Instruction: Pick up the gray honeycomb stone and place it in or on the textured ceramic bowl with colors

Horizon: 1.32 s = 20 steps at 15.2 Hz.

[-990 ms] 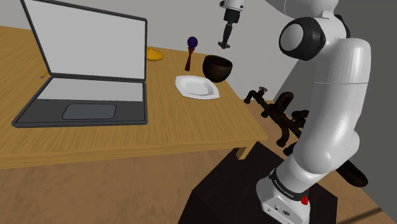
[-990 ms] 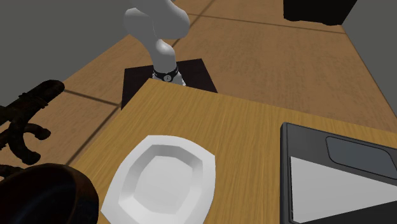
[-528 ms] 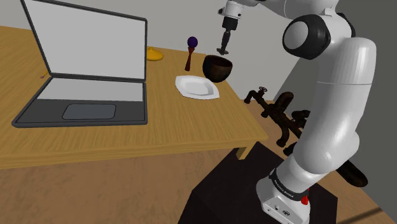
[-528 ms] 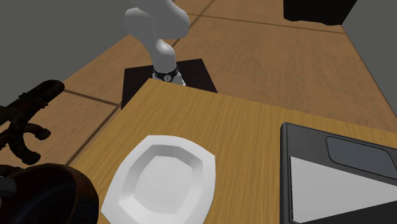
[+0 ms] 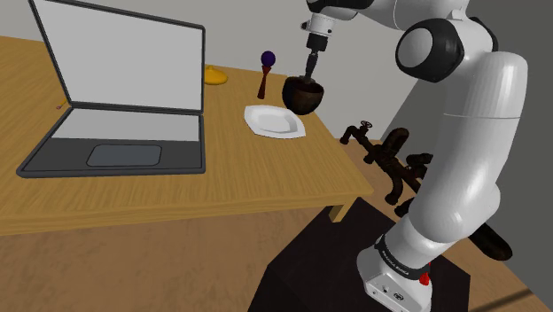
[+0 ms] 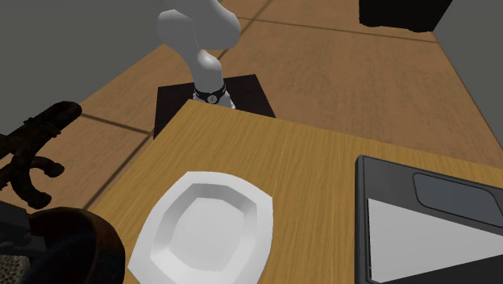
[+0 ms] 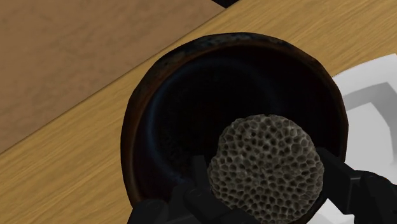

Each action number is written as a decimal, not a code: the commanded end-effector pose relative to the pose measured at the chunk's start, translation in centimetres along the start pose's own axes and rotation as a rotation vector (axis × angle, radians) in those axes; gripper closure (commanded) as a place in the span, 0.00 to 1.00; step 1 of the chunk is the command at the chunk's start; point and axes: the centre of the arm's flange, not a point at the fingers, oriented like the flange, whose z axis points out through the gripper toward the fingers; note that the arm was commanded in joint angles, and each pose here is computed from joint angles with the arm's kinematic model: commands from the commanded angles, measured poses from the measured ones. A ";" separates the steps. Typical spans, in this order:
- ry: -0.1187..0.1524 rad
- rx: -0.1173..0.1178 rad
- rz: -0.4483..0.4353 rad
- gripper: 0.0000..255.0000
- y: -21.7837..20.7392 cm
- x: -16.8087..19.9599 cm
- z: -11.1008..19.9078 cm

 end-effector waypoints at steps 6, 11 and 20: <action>0.000 0.000 0.000 0.00 0.0 0.0 0.1; 0.000 0.000 0.000 0.00 0.0 0.0 0.1; 0.000 0.000 0.000 0.00 0.0 0.0 -4.9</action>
